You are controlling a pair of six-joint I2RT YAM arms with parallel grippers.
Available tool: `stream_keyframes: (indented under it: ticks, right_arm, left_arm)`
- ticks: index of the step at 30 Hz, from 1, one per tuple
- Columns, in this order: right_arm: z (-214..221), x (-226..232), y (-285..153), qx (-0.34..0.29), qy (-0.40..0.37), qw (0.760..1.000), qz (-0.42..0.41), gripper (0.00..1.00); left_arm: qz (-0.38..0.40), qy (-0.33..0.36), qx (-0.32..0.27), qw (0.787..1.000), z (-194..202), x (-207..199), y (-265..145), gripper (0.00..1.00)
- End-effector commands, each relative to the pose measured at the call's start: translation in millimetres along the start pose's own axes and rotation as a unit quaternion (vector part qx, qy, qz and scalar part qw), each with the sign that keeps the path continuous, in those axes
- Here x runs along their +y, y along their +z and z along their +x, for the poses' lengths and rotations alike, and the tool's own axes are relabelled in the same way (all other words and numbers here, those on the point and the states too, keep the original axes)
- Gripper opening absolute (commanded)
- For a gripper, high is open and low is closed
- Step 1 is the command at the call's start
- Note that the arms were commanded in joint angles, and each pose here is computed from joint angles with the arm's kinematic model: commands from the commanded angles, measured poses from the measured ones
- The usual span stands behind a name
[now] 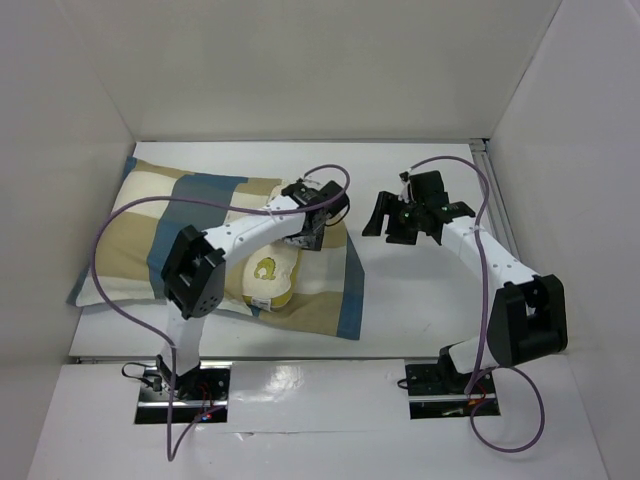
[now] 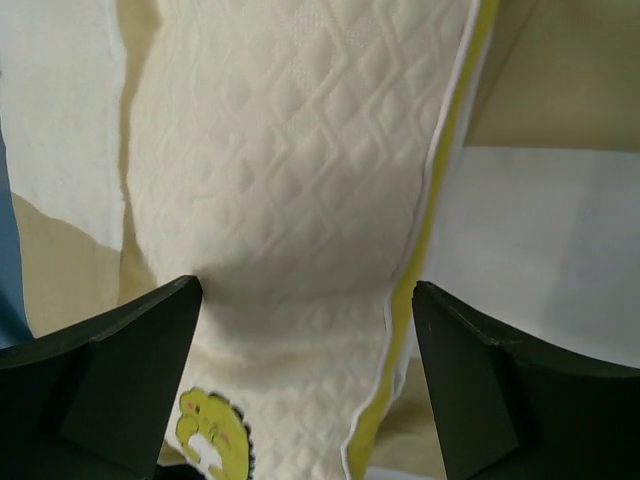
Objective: Put the pillow into the pillowcase
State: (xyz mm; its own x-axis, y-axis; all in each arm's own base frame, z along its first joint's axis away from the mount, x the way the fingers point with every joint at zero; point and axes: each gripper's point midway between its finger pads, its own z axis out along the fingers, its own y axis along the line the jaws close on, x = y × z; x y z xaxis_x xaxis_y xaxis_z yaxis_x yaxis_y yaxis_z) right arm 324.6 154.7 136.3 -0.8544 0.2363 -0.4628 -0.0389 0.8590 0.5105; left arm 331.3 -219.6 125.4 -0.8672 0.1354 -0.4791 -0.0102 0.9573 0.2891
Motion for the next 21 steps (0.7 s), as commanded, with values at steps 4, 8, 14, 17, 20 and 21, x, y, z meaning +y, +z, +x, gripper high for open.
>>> stream_keyframes:
  ticks: [4, 8, 14, 17, 20, 21]
  right_arm:
    - [-10, 8, -3, -0.017, -0.013, 1.0, -0.02, 0.79]
    - [-15, 13, 1, -0.018, -0.016, 0.999, -0.034, 0.75]
    - [-11, 79, 19, -0.018, -0.051, 0.994, -0.093, 0.7]
    - [-18, 117, 27, -0.04, -0.055, 0.989, -0.133, 0.69]
    - [-20, 154, 37, -0.059, -0.049, 0.98, -0.185, 0.69]
    - [-28, 170, 37, -0.079, -0.055, 0.973, -0.21, 0.69]
  left_arm:
    - [-0.085, 0.037, 0.028, 0.995, 11, 9, 51, 0.85]
    - [-0.104, 0.01, 0.04, 0.994, -2, 19, 39, 0.0]
    - [0.177, -0.071, -0.01, 0.982, -67, 43, -59, 0.0]
    - [0.274, -0.108, -0.043, 0.955, -85, 65, -93, 0.0]
    - [0.317, -0.126, -0.05, 0.939, -92, 80, -103, 0.0]
    - [0.324, -0.132, -0.059, 0.935, -96, 84, -108, 0.0]
